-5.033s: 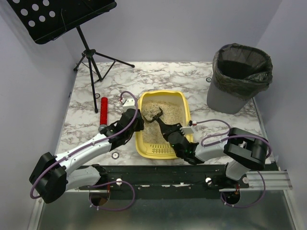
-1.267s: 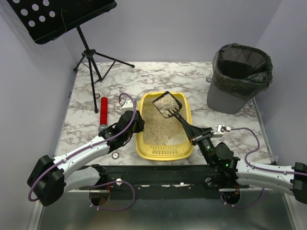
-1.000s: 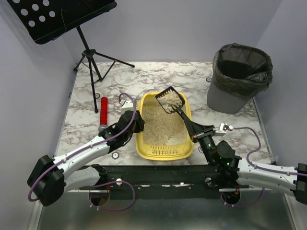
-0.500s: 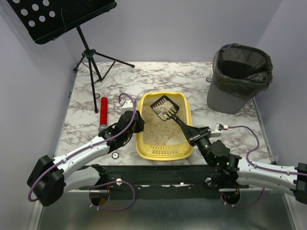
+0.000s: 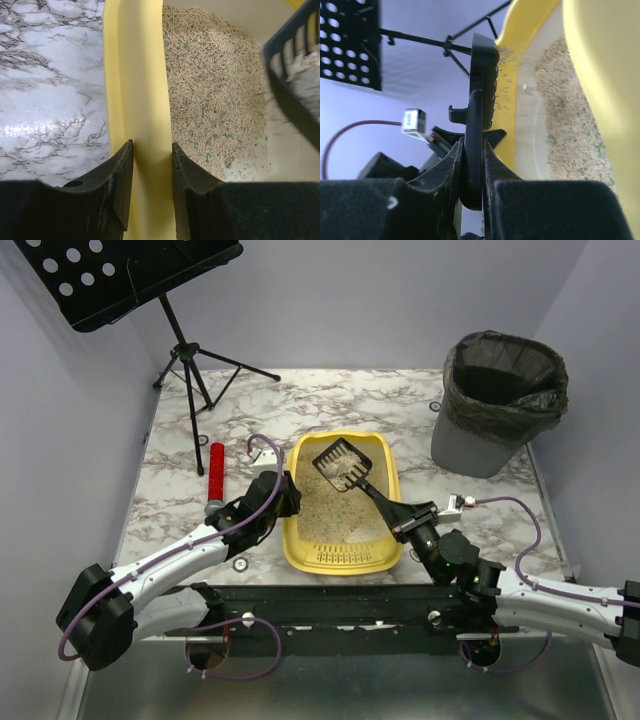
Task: Clean the litter box
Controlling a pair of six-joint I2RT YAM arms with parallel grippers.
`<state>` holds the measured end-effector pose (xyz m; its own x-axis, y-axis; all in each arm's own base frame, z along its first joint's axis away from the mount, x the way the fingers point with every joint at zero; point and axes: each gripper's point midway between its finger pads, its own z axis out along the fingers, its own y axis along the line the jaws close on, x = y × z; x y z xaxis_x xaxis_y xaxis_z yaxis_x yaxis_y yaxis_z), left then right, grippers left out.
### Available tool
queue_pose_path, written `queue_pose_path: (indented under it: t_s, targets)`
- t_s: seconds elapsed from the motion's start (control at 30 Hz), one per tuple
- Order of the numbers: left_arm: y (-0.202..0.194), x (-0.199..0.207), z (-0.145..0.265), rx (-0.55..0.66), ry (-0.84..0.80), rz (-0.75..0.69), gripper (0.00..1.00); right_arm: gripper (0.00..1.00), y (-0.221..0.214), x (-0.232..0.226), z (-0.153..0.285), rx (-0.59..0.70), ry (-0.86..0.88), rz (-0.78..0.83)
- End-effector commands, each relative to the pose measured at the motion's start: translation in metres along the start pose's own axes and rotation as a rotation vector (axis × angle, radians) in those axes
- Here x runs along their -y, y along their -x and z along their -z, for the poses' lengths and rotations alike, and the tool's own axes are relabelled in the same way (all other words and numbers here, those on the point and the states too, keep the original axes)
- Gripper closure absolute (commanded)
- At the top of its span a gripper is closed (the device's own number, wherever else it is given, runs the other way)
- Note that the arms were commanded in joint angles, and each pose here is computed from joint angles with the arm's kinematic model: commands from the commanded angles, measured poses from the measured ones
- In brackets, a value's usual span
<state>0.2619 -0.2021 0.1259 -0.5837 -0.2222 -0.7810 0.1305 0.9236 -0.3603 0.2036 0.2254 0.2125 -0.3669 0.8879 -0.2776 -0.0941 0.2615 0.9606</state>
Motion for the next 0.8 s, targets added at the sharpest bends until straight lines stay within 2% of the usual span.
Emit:
queue_pose_path:
  t_s: [0.0,0.07,0.17,0.2,0.23,0.27,0.3,0.37,0.4,0.43,0.47,0.5,0.53,0.63,0.77]
  targets:
    - [-0.040,-0.008,0.005,-0.157,0.001,-0.029,0.89,1.00,-0.018,0.013,-0.002,-0.058,-0.022,0.007]
    - [-0.041,-0.009,0.006,-0.164,0.008,-0.035,0.89,1.00,0.003,0.022,0.002,0.022,-0.073,-0.060]
    - [-0.040,-0.010,0.006,-0.152,0.005,-0.027,0.89,1.00,0.014,0.002,0.007,0.043,0.005,-0.013]
    - [-0.040,-0.009,0.007,-0.153,0.002,-0.027,0.89,1.00,0.016,0.012,0.007,0.042,-0.047,0.060]
    - [-0.040,-0.009,0.007,-0.152,0.000,-0.028,0.89,1.00,0.026,0.001,0.008,0.074,-0.071,0.045]
    - [-0.039,-0.008,0.007,-0.151,-0.001,-0.029,0.89,1.00,0.030,0.012,0.009,0.093,-0.115,0.038]
    - [-0.040,-0.008,0.007,-0.155,-0.002,-0.028,0.89,1.00,0.031,0.008,0.009,0.105,-0.091,-0.011]
    - [-0.040,-0.010,0.007,-0.152,0.003,-0.028,0.89,1.00,0.004,0.016,0.007,0.002,-0.026,-0.007]
    - [-0.042,-0.011,0.006,-0.154,0.007,-0.030,0.89,1.00,-0.004,-0.001,0.006,-0.033,0.036,-0.059]
    - [-0.042,-0.013,0.006,-0.156,0.016,-0.032,0.89,1.00,-0.016,0.013,0.001,-0.062,-0.011,-0.012]
    - [-0.043,-0.013,0.006,-0.162,0.018,-0.036,0.89,1.00,-0.013,0.008,-0.001,-0.046,-0.025,-0.016]
    - [-0.041,-0.011,0.006,-0.162,0.014,-0.038,0.89,1.00,-0.011,0.027,0.000,-0.035,-0.099,0.005]
    - [-0.041,-0.012,0.006,-0.161,0.017,-0.038,0.89,1.00,0.006,0.021,0.003,0.027,-0.089,-0.029]
    - [-0.041,-0.012,0.007,-0.152,0.005,-0.031,0.89,1.00,0.013,0.007,0.006,0.038,-0.013,0.001]
    - [-0.040,-0.010,0.008,-0.155,-0.001,-0.032,0.89,1.00,0.037,0.001,0.005,0.140,-0.068,0.073]
